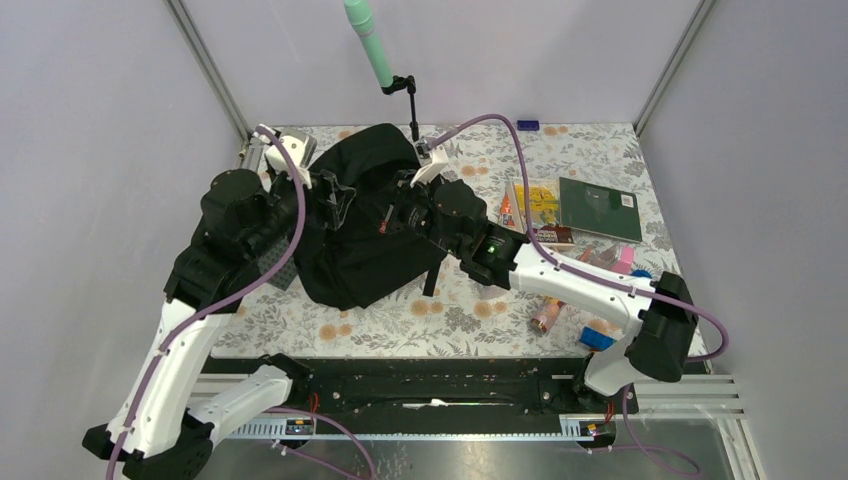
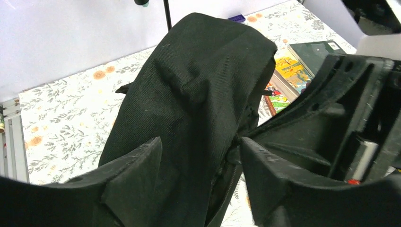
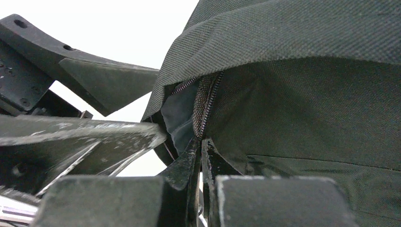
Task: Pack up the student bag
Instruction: Unzip the student bag at the center of the board.
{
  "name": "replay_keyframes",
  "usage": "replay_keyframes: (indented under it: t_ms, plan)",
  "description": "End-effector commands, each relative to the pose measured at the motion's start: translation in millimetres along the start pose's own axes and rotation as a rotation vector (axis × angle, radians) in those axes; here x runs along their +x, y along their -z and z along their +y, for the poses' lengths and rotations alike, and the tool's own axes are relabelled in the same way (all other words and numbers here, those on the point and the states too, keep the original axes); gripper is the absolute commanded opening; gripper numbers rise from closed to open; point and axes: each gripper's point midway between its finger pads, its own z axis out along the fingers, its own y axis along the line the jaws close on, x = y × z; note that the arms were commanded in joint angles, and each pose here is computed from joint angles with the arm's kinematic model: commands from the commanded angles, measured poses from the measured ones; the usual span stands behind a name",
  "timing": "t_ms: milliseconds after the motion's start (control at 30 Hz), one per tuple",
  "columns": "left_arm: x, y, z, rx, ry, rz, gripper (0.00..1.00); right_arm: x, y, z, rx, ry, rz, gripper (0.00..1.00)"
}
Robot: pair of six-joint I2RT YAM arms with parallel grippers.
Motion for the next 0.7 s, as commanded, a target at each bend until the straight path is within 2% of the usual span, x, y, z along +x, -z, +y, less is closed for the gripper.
replay_keyframes:
  t_ms: [0,67,267,467,533,600,667]
  plan:
    - [-5.5,-9.9,10.7,-0.056,-0.022,-0.019,0.58,-19.8,13.5,11.8,-0.024,0.006,-0.066,0.00]
    - [-7.0,-14.2,19.5,-0.106,-0.020,-0.022,0.42,-14.8,17.8,10.8,-0.019,0.010,-0.069,0.00]
    - [-19.8,-19.4,29.3,-0.170,0.030,-0.103,0.08,25.5,42.9,-7.6,0.044,0.011,-0.095,0.00]
    - [-23.5,-21.8,36.0,-0.209,0.053,-0.154,0.00,86.3,76.1,-33.0,0.117,-0.060,-0.114,0.00]
    - [-22.3,-22.5,33.7,-0.193,0.045,-0.169,0.00,100.3,84.2,-37.9,0.139,-0.030,-0.086,0.13]
    - [-20.1,-22.5,29.3,-0.166,0.038,-0.186,0.00,105.6,94.2,-45.3,0.166,0.012,-0.064,0.36]
    - [-19.6,-21.6,21.0,-0.117,0.028,-0.203,0.00,104.6,106.5,-57.9,0.205,0.052,-0.059,0.54]
